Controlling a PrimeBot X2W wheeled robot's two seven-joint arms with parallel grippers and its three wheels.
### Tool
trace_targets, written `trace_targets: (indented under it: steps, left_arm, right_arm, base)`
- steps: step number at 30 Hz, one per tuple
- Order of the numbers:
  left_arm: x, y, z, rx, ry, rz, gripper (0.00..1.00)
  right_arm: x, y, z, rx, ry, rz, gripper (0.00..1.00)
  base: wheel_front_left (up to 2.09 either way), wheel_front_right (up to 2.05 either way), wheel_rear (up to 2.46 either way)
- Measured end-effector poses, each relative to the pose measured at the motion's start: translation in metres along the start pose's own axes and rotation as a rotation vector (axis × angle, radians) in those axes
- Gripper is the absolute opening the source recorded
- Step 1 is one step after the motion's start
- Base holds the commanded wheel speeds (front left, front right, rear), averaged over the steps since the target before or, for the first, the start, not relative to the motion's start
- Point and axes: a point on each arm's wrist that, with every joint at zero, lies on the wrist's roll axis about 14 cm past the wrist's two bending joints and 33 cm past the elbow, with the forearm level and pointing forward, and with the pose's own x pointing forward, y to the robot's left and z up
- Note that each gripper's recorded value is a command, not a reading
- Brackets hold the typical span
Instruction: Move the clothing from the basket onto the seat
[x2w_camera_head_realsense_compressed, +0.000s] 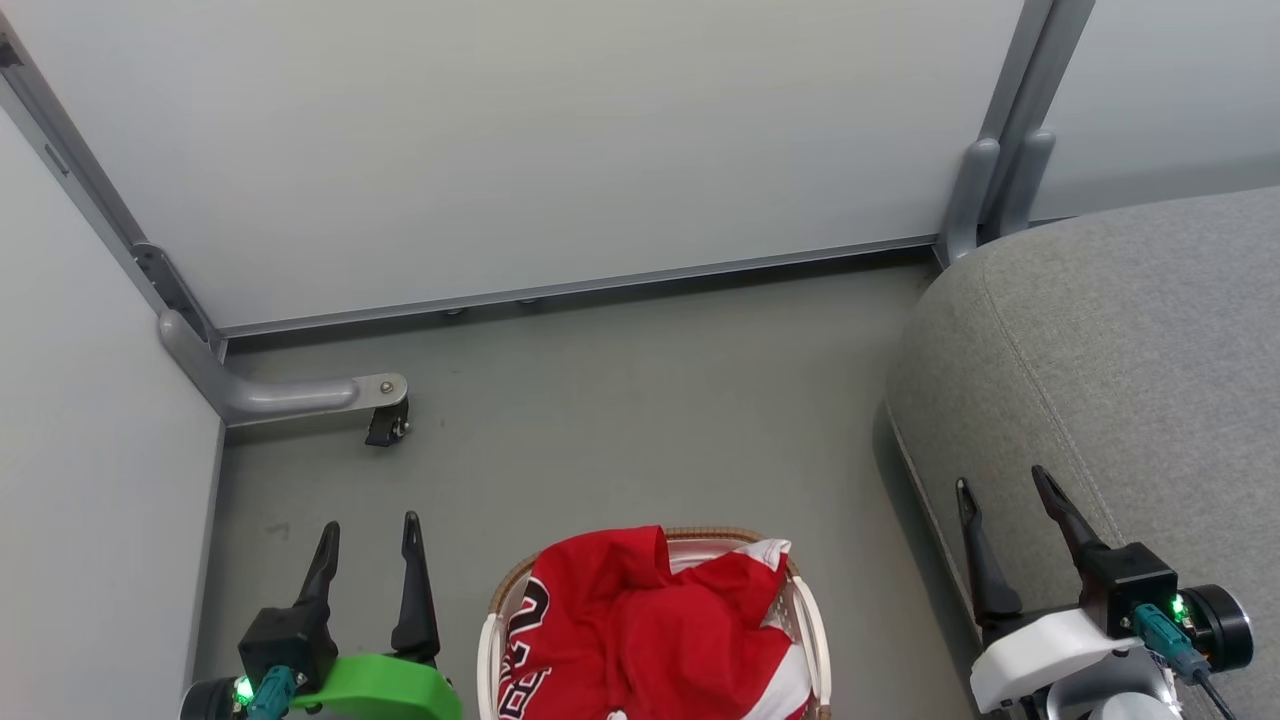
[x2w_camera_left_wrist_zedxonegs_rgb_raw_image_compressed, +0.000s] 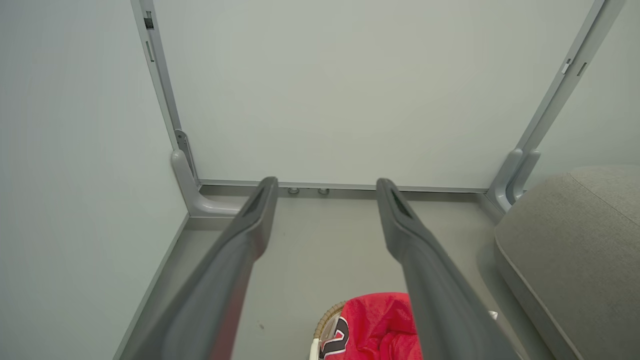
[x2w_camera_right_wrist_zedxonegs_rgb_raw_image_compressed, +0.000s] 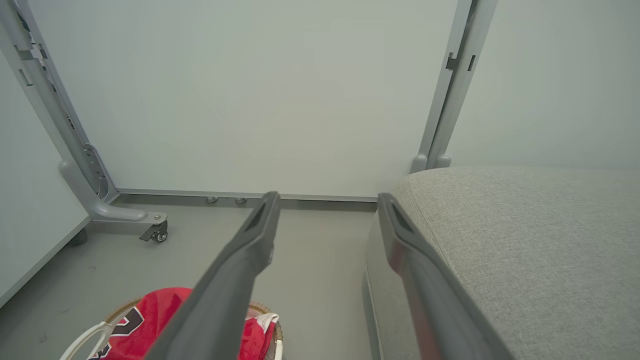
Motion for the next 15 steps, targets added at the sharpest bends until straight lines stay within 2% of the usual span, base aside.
trace_targets:
  steps: [8,15]
  left_arm:
    - [0.0,-0.0033,-0.0011,0.052,-0.004,-0.017,1.0]
    - [0.0004,-0.0037,-0.0009,0.054,-0.006,-0.019,1.0]
  right_arm:
    - [0.0006,0.0062,0.0005,-0.054,-0.006,0.028,1.0]
    - [0.0003,0.0057,0.0003,-0.055,-0.006,0.027,1.0]
  base:
    - [0.0,0.0,0.0]
    - [0.0,0.0,0.0]
